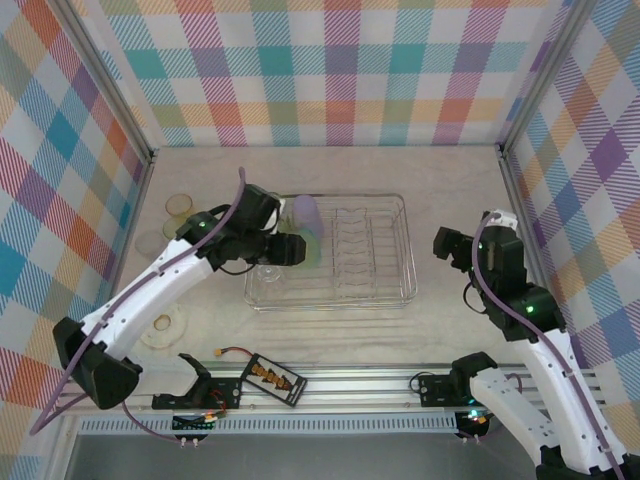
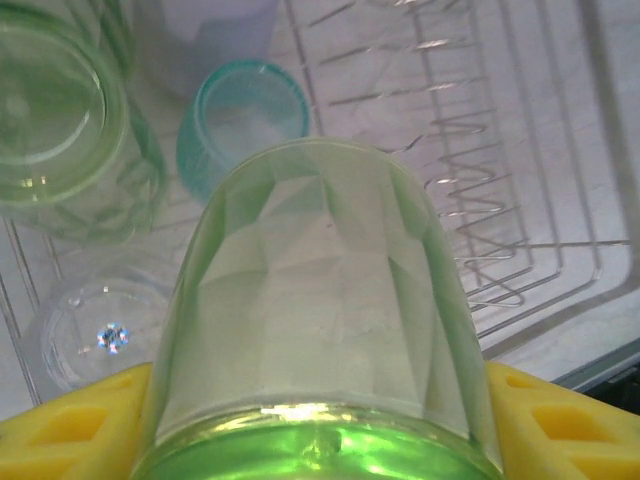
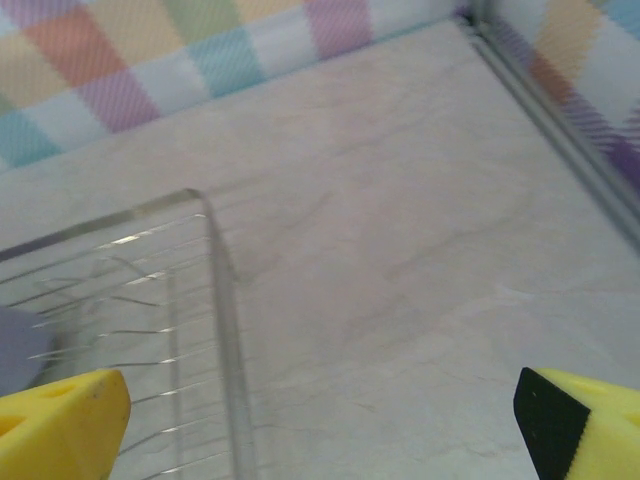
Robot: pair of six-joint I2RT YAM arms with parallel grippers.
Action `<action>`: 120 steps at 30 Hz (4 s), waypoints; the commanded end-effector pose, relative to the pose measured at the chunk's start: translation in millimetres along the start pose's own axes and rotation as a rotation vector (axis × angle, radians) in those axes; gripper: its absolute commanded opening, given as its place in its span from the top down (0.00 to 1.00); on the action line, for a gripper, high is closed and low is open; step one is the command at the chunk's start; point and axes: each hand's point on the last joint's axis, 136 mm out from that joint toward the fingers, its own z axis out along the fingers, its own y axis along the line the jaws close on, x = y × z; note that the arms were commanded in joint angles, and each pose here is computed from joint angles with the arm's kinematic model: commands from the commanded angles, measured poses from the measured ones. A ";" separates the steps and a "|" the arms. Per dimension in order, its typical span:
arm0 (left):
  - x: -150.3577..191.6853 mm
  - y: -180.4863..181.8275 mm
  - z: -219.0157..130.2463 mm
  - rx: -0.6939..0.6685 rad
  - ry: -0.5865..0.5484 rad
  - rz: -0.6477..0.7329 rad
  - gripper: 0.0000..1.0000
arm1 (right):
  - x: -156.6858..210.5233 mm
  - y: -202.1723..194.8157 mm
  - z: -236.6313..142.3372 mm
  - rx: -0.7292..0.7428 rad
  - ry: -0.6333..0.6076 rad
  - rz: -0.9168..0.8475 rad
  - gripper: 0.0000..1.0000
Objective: Load the cups into the dish rack
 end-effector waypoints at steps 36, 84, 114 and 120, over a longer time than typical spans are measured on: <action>49.0 -13.3 105.8 -0.309 0.463 -0.008 0.93 | 42.4 18.6 15.9 -0.055 0.276 -0.084 0.01; -65.5 9.7 -70.3 -0.224 -0.383 0.131 0.00 | 23.9 43.9 9.3 -0.164 0.255 0.009 0.01; -155.7 317.6 15.4 -0.439 -0.021 -0.506 0.29 | 44.8 64.7 38.3 -0.222 0.344 -0.020 0.01; -176.6 330.2 41.2 -0.467 0.005 -0.506 0.37 | 49.6 82.8 48.8 -0.274 0.422 -0.043 0.01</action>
